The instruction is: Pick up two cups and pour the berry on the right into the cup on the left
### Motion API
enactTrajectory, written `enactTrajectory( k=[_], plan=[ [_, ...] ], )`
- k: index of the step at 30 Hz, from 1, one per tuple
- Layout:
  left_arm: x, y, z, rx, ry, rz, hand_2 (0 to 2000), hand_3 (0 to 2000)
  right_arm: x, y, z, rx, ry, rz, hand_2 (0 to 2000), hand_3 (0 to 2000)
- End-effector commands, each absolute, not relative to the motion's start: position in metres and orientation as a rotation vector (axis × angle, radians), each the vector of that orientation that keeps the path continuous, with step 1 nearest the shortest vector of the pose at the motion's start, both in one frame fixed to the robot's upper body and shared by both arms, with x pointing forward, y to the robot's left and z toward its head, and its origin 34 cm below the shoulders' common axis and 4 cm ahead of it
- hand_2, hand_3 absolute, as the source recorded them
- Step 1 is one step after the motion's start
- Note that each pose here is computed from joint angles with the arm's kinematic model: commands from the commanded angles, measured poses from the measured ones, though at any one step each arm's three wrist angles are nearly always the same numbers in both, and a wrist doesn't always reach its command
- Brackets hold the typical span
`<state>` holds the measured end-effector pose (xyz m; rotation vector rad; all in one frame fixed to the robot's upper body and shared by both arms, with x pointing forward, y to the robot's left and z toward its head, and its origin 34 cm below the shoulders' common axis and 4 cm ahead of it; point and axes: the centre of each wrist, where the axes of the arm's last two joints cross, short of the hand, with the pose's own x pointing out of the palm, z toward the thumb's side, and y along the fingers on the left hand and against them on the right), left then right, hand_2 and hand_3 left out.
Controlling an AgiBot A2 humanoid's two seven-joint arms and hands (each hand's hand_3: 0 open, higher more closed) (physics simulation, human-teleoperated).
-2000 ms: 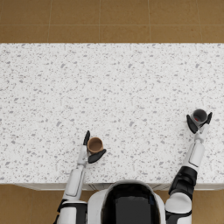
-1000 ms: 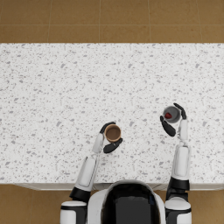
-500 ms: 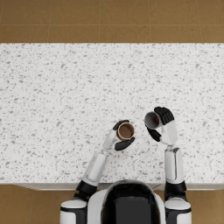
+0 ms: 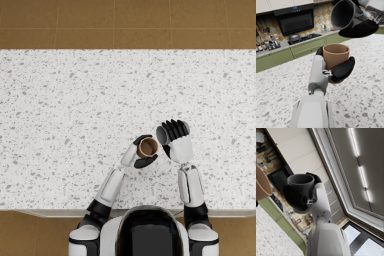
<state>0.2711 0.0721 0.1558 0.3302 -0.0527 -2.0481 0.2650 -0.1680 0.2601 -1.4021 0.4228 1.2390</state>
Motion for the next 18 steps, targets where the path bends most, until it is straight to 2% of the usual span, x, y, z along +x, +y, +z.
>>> enactTrajectory(
  k=[1,2,3,4,18],
  plan=[
    [0.284,0.071,0.161,0.321,-0.060,-2.027,2000,1280,0.265,-0.147,0.271,-1.467,0.373,1.247,2000,1280],
    [0.285,0.071,0.161,0.318,-0.061,-2.024,2000,1280,0.265,-0.145,0.270,-1.488,0.397,1.232,2000,1280],
    [0.285,0.074,0.159,0.584,0.131,-2.156,2000,1280,0.265,-0.144,0.270,-1.509,0.416,1.211,2000,1280],
    [0.285,0.072,0.160,0.383,-0.014,-2.063,2000,1280,0.264,-0.143,0.270,-1.530,0.435,1.190,2000,1280],
    [0.292,0.072,0.158,0.346,-0.015,-2.036,2000,1280,0.250,-0.136,0.283,-1.772,0.660,0.814,2000,1280]
  ],
)
